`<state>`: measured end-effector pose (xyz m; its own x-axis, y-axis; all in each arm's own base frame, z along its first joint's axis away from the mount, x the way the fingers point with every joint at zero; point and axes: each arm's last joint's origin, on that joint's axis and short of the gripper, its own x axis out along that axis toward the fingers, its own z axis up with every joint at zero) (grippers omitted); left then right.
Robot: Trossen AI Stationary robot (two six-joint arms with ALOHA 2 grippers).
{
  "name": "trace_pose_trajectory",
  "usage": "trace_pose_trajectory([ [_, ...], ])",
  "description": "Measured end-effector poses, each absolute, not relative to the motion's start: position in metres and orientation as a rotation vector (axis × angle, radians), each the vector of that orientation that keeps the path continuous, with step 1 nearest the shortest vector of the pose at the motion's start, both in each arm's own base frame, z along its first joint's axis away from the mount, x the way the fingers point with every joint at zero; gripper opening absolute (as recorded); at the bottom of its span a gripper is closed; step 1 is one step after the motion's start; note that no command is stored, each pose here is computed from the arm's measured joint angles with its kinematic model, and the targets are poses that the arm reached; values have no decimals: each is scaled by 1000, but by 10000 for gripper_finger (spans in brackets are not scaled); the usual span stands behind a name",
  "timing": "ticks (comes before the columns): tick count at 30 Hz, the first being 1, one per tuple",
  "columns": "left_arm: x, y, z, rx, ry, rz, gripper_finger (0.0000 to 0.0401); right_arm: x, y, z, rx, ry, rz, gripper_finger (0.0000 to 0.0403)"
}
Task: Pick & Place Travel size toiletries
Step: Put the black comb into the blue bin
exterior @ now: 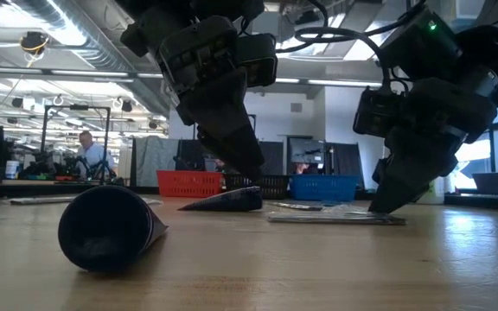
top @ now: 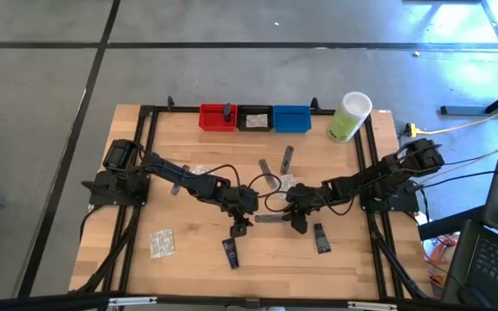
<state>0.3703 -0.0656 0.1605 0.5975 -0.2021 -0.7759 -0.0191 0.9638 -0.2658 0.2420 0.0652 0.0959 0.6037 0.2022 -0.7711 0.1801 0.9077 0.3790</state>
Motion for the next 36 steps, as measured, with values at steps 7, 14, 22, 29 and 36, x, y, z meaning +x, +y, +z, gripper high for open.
trace_pose_trajectory([
  [7, 370, -66, 160, -262, 927, -106, 205, 241, 65, 96, 451, 941, 10, 156],
  [14, 370, -66, 160, -263, 928, -107, 205, 239, 65, 98, 452, 954, 7, 173],
  [22, 370, -66, 160, -266, 929, -110, 205, 234, 66, 103, 468, 975, -7, 158],
  [29, 371, -65, 161, -269, 922, -110, 205, 234, 65, 103, 452, 948, -33, 148],
  [36, 371, -65, 161, -247, 919, -119, 205, 235, 65, 103, 450, 937, -39, 160],
])
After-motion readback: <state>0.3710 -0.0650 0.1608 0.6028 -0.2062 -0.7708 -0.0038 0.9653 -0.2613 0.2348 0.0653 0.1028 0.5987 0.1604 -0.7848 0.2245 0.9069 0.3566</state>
